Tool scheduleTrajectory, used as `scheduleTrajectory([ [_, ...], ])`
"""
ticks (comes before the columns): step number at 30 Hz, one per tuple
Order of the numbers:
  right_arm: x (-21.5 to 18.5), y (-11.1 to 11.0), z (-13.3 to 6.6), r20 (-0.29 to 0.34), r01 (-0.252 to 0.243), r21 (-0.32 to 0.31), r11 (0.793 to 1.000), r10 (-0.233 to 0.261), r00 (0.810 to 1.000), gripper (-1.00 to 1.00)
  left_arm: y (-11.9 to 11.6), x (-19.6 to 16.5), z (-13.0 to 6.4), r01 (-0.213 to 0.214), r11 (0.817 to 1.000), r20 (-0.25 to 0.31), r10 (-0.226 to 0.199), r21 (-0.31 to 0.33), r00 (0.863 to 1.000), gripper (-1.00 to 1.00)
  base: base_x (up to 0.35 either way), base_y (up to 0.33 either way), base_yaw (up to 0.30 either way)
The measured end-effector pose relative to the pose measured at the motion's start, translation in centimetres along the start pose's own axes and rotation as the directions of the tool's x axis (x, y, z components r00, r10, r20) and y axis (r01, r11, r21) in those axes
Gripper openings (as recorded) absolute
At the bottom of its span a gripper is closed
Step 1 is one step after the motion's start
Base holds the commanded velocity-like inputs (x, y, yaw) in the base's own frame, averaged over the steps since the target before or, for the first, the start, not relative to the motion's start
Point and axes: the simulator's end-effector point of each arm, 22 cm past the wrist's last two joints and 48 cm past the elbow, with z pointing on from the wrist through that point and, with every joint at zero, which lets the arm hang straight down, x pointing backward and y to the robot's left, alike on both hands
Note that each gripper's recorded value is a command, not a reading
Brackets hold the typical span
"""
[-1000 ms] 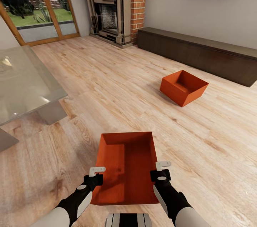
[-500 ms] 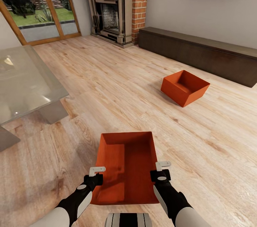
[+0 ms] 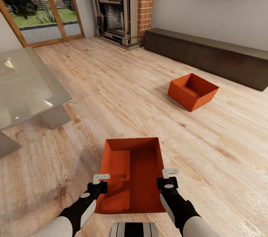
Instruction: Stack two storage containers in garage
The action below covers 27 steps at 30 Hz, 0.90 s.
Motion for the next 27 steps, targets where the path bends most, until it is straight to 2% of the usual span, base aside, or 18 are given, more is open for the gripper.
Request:
scheduleTrajectory([
  [27, -0.01, 0.13, -0.01, -0.001, -0.004, -0.002, 1.0, 0.004, 1.0, -1.0, 0.13, -0.04, 0.03, -0.002, 1.0, -0.001, 0.002, -0.003, 1.0, -1.0, 0.0, 0.0, -0.015],
])
